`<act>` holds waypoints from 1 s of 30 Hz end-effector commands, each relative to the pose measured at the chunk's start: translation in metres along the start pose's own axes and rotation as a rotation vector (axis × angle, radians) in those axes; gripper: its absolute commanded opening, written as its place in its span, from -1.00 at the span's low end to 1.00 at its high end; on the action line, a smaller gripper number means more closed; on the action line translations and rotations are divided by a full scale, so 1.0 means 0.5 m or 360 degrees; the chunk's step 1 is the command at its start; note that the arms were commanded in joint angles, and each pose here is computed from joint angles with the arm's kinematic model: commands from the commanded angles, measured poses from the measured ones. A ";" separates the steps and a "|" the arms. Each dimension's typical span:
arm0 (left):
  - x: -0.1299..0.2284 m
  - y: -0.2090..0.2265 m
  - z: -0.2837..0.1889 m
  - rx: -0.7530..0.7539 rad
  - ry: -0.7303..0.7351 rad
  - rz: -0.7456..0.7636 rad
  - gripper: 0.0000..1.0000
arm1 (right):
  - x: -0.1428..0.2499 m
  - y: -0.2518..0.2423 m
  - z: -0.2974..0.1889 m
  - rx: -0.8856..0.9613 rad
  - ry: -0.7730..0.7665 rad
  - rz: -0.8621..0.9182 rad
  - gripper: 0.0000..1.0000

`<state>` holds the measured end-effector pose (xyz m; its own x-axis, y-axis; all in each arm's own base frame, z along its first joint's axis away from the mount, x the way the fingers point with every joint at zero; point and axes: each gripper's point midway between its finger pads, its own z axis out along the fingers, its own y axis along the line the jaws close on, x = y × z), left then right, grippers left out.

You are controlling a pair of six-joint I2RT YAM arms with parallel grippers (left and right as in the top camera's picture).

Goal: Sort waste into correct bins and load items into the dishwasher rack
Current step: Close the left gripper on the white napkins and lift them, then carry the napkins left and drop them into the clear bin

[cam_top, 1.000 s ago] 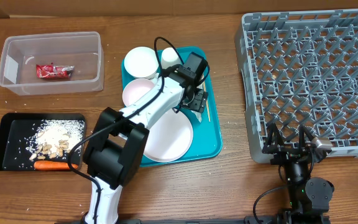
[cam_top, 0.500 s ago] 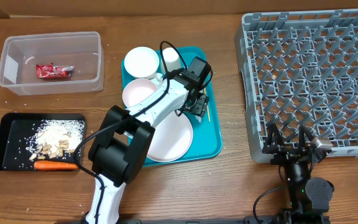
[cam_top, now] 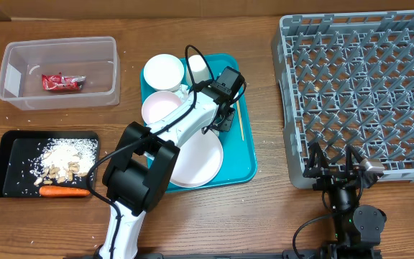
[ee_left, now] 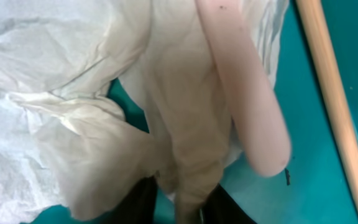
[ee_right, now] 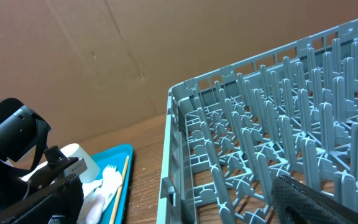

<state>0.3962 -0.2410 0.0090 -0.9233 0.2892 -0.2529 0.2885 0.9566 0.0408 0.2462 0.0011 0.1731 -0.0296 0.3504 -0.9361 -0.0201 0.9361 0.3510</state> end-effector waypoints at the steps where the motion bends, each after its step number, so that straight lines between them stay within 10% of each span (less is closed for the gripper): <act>1: 0.016 0.015 0.025 -0.0074 0.0044 0.0008 -0.73 | 0.002 -0.009 0.000 0.0027 -0.0010 -0.0005 1.00; 30: -0.070 0.017 -0.253 -0.0058 0.0074 -0.0147 -0.92 | 0.002 -0.009 0.000 0.0028 -0.0011 -0.0005 1.00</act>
<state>0.3954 -0.2363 0.1271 -0.9545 0.2338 -0.1849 0.2242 0.9719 0.0717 0.2462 0.0012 0.1733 -0.0290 0.3507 -0.9360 -0.0207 0.9360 0.3513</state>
